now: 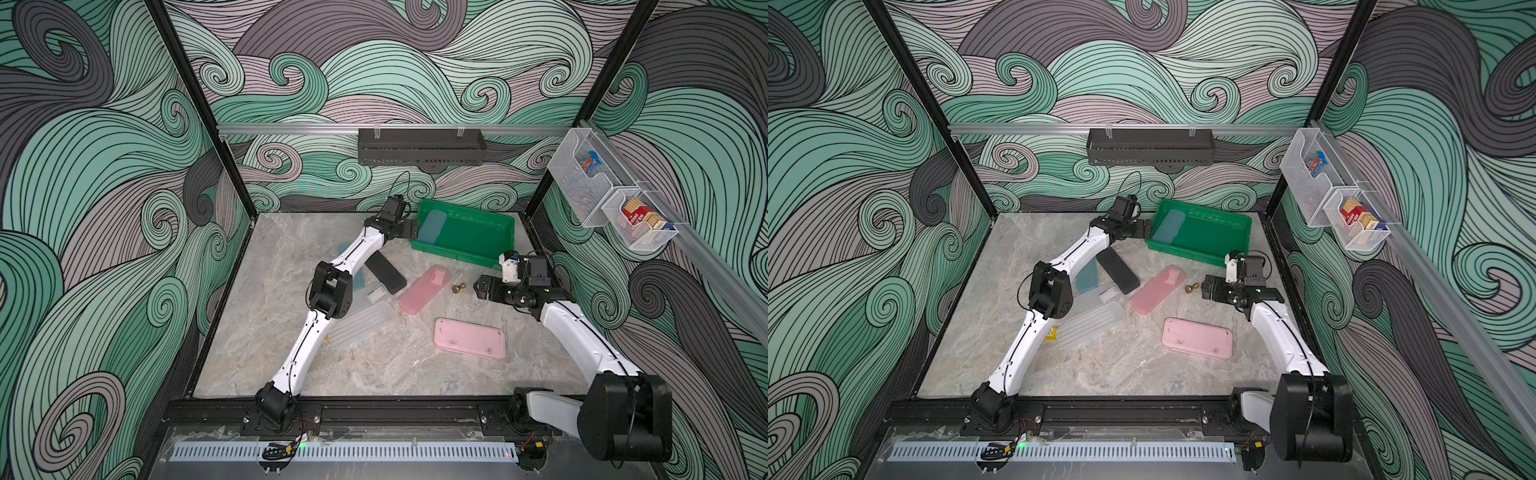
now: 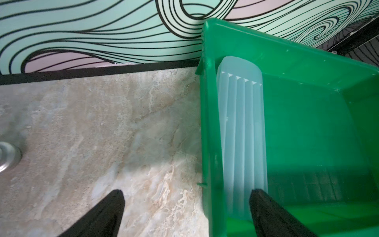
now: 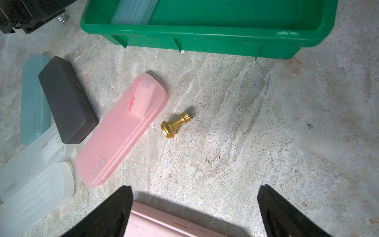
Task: Put the pencil case into the storage box
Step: Adjust the storage box at the center of the board.
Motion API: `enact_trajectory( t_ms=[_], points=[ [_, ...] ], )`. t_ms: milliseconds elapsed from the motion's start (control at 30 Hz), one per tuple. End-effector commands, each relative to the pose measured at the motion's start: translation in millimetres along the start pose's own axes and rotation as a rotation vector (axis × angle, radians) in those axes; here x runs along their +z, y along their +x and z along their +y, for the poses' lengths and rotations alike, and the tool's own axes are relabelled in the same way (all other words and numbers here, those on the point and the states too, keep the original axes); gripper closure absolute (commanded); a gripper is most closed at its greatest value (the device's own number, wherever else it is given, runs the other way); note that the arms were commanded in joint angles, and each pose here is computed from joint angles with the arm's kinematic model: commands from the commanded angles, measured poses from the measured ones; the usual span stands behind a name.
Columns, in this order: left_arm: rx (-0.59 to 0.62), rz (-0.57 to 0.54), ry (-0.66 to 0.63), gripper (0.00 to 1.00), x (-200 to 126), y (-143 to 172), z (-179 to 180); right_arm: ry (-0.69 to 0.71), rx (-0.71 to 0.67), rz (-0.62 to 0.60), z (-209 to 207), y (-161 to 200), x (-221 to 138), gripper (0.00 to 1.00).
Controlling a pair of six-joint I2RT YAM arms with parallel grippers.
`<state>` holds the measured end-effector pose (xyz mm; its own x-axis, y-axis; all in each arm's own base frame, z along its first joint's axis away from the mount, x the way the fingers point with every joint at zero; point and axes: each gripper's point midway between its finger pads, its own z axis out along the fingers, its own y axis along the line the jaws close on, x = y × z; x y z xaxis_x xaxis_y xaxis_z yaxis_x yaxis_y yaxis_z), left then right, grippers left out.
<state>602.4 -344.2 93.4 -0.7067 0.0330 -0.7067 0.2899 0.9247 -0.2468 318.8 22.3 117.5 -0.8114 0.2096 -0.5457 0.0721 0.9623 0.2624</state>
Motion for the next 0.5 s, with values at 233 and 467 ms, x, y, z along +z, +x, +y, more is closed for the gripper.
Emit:
enact_trajectory(
  t_ms=[233,467],
  points=[
    [0.019,0.159,0.001,0.01,6.7,46.3,-1.0,-0.025,0.003,-0.025,3.6,-0.2,-7.1,0.01],
    [0.044,0.250,0.002,0.01,-3.3,64.3,1.2,-0.040,0.004,-0.029,6.8,-1.2,-9.0,0.01]
  ],
)
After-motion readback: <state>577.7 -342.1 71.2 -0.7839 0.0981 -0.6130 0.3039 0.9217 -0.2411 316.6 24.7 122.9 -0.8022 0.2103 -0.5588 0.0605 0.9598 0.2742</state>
